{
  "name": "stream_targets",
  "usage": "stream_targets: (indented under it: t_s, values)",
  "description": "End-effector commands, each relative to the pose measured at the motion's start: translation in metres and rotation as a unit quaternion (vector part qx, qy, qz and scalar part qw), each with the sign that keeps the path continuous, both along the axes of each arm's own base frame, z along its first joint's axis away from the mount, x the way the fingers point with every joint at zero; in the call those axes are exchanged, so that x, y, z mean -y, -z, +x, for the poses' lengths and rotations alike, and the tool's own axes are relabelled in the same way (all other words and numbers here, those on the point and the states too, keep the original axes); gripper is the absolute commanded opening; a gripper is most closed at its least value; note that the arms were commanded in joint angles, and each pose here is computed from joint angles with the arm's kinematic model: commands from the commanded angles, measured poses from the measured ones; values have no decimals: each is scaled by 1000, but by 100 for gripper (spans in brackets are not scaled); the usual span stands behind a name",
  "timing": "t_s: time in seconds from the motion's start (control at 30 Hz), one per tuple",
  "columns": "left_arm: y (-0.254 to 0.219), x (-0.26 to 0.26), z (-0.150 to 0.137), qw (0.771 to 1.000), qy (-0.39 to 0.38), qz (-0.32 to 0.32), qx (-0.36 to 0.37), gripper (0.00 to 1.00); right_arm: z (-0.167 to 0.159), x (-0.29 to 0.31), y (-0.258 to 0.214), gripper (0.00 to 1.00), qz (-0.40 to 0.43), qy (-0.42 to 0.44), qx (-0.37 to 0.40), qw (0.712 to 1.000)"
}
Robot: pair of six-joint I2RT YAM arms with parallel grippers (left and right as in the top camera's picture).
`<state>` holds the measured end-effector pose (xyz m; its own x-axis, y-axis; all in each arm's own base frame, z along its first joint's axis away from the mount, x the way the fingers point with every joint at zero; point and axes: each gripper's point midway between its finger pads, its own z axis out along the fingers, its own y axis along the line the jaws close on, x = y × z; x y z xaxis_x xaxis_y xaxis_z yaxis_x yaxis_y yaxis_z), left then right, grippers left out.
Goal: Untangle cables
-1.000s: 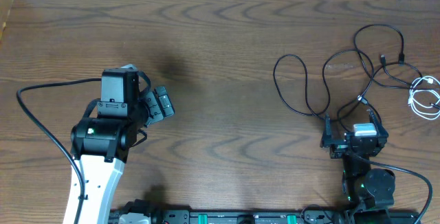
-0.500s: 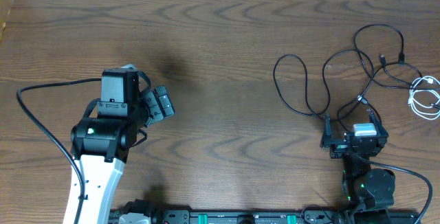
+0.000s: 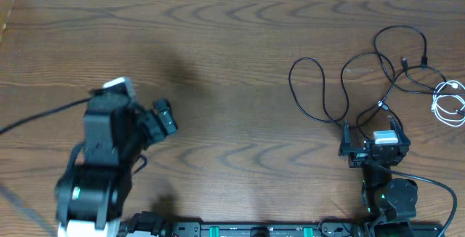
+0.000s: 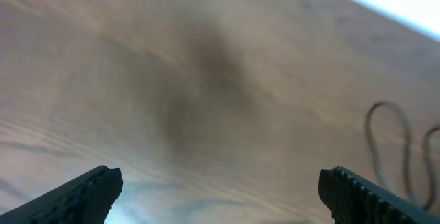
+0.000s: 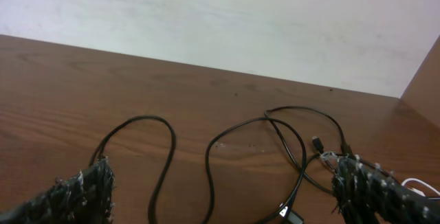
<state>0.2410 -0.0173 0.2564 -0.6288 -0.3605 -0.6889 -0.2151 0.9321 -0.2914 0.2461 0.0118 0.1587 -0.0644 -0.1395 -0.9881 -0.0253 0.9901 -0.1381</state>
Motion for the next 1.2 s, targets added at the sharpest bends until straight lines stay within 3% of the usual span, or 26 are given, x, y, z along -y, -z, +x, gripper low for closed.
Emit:
stream_targets:
  t_s: [0.0,0.17,0.6,1.0,1.17]
  values:
    - [-24,-5,-16,999,-6,4,53,98,0,-3,0,99,7,-6,0,1000]
    - [-48,-11,-42,993,-6,13,117,98,0,-3,0,99,7,-6,0,1000]
    - [-17,-15,-99,993,-3,10,119,98,0,-3,0,99,7,-6,0,1000]
    - [22,-17,-118,986,-4,4,167,98,0,-3,0,99,7,-6,0,1000]
    - [19,-16,-111,982,-4,1,188,98,0,-3,0,99,7,-6,0,1000]
